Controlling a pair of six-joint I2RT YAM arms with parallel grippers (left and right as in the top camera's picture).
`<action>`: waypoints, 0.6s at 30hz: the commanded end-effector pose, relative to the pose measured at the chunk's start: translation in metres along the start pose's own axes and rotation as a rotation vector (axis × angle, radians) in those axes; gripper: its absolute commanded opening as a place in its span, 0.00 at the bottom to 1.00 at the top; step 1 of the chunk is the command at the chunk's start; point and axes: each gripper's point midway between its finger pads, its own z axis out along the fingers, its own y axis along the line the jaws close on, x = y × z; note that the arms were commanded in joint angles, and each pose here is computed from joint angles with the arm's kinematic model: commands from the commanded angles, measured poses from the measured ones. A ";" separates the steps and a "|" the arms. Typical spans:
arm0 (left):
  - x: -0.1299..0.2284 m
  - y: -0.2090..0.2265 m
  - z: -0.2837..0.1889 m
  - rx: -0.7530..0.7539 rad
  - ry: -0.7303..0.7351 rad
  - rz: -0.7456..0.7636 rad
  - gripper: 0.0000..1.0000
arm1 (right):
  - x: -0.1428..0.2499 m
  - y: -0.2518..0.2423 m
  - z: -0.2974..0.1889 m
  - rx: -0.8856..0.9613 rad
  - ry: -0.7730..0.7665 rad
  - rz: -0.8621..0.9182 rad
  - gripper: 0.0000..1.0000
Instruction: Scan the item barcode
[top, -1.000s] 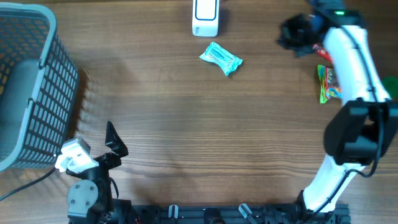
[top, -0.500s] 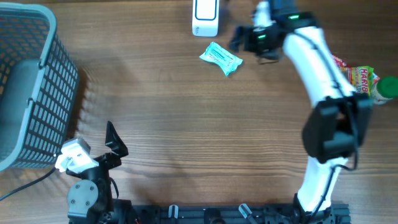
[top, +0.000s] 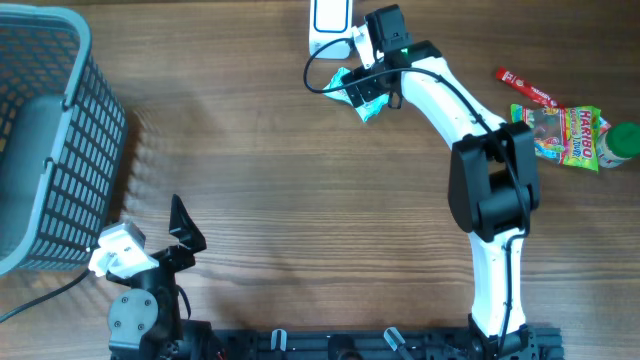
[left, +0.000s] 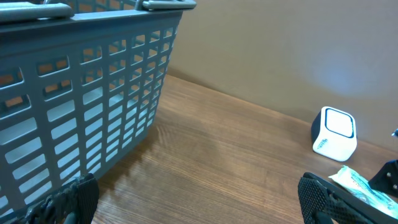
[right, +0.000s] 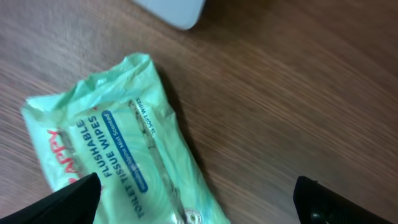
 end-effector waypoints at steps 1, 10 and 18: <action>0.002 -0.001 0.000 0.009 0.000 -0.006 1.00 | 0.021 0.034 0.031 -0.155 0.043 -0.112 1.00; 0.002 -0.001 0.000 0.009 0.000 -0.006 1.00 | 0.024 0.068 0.027 -0.330 0.028 -0.144 0.74; 0.002 -0.001 0.000 0.009 0.000 -0.006 1.00 | 0.048 0.076 0.018 -0.380 0.147 -0.021 0.04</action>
